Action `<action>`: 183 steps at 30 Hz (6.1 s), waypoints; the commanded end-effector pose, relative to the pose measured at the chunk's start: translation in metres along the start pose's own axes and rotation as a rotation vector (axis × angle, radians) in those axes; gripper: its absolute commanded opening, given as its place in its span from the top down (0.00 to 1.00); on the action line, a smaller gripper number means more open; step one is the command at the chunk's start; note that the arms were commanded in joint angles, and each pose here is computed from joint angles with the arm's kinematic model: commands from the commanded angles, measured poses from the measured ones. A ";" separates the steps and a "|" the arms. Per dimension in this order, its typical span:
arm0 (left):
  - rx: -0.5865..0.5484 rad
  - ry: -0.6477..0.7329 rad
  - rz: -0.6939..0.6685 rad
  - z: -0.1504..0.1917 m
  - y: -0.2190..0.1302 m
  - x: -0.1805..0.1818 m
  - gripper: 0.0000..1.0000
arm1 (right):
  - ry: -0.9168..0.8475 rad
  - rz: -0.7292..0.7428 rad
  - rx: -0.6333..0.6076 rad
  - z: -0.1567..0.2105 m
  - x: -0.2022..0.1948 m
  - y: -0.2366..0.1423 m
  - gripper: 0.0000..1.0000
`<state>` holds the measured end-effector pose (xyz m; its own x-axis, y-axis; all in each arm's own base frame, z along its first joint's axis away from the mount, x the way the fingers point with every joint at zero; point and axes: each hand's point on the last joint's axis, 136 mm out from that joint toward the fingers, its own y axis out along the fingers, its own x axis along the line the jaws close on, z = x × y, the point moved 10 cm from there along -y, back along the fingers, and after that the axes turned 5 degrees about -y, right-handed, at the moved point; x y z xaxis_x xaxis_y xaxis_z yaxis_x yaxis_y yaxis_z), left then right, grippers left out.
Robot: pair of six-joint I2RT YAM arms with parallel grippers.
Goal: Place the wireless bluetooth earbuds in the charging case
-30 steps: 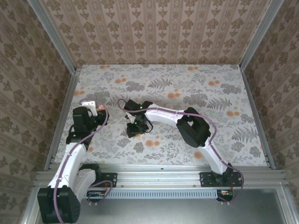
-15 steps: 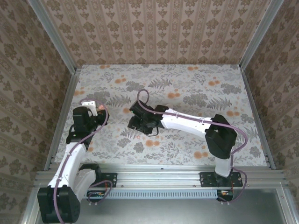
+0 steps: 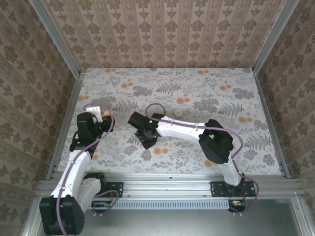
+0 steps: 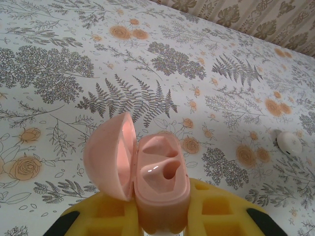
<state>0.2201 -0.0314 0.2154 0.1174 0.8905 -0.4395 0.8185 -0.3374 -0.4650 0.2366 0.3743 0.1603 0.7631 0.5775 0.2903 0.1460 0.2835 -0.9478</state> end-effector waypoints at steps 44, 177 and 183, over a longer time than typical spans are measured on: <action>0.006 -0.002 -0.019 0.000 0.003 0.002 1.00 | 0.305 0.157 0.006 -0.016 0.001 0.059 0.64; 0.123 0.634 0.834 0.070 0.051 -0.126 1.00 | -1.151 -0.610 -0.541 -0.055 -0.060 -0.097 0.82; 0.109 0.637 0.839 0.067 0.049 -0.127 1.00 | -1.163 -0.614 -0.532 -0.053 -0.058 -0.096 0.81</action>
<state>0.2062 -0.1794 0.1793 0.9087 0.3528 -0.2230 0.2662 -0.9014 -0.3416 0.2135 0.2676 0.2224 -0.3848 0.8451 0.3713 0.6882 0.5307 -0.4947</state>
